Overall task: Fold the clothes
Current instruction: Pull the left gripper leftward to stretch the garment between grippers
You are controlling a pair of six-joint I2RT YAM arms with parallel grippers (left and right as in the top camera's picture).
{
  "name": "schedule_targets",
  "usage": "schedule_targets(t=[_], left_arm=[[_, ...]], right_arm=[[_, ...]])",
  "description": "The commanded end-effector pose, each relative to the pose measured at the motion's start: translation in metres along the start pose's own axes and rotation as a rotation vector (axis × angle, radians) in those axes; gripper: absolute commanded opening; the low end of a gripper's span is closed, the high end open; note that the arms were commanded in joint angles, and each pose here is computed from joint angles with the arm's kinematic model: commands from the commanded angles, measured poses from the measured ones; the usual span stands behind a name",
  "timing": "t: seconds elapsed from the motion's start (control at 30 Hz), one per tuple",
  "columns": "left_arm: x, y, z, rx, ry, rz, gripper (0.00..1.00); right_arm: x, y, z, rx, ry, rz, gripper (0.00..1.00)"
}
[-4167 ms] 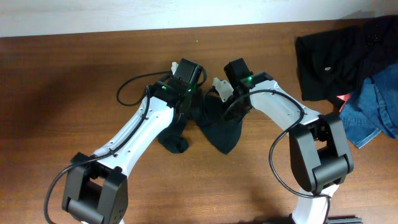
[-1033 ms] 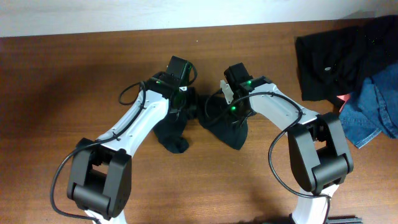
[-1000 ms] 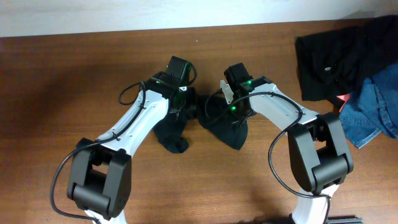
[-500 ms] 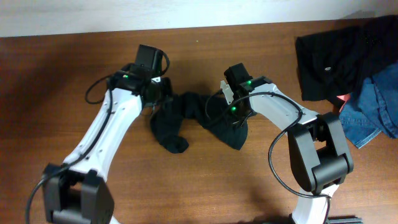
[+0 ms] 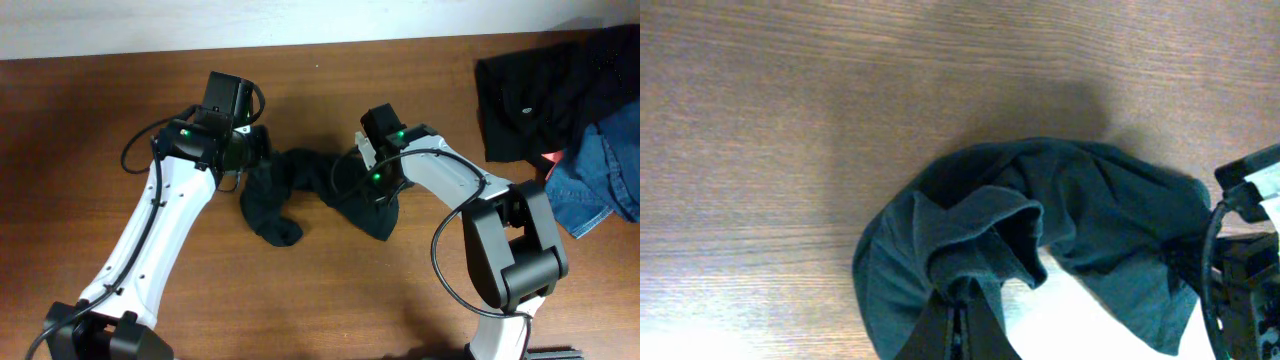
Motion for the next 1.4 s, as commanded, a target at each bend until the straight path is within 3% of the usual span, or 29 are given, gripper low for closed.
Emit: schedule_targets(t=[0.0,0.4,0.57,0.73,0.9,1.13,1.37], left_arm=[[0.004,0.012,0.006,-0.038,-0.027,0.018,0.01],[0.044,0.013,0.009,-0.011,0.023,0.082,0.01],[0.054,0.014,0.011,-0.011,-0.093,0.101,0.0],[0.065,0.015,0.014,-0.033,-0.093,0.201,0.01],[0.067,0.015,0.022,-0.076,-0.159,0.207,0.0],[0.069,0.017,0.035,-0.141,-0.34,0.247,0.01],[0.082,0.022,0.043,-0.18,-0.323,0.395,0.0]], right_arm=[[-0.002,-0.009,-0.005,0.029,0.012,-0.046,0.04],[-0.002,-0.009,-0.006,0.033,0.011,-0.048,0.04],[-0.003,-0.009,-0.007,0.042,0.011,-0.063,0.04],[-0.006,-0.009,-0.009,0.052,0.01,-0.1,0.04],[-0.007,-0.009,-0.009,0.051,0.011,-0.112,0.04],[-0.014,-0.008,-0.008,0.04,0.013,-0.21,0.04],[-0.035,-0.005,-0.008,0.046,-0.042,-0.236,0.04]])
Point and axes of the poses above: each gripper's point midway between its finger pads, its own y axis back along the fingers, its own x axis along the line the jaws close on, z = x × y, the point moved 10 cm from there along y, back along the fingers, and after that the axes turned 6 degrees about -y, right-handed, at the moved point
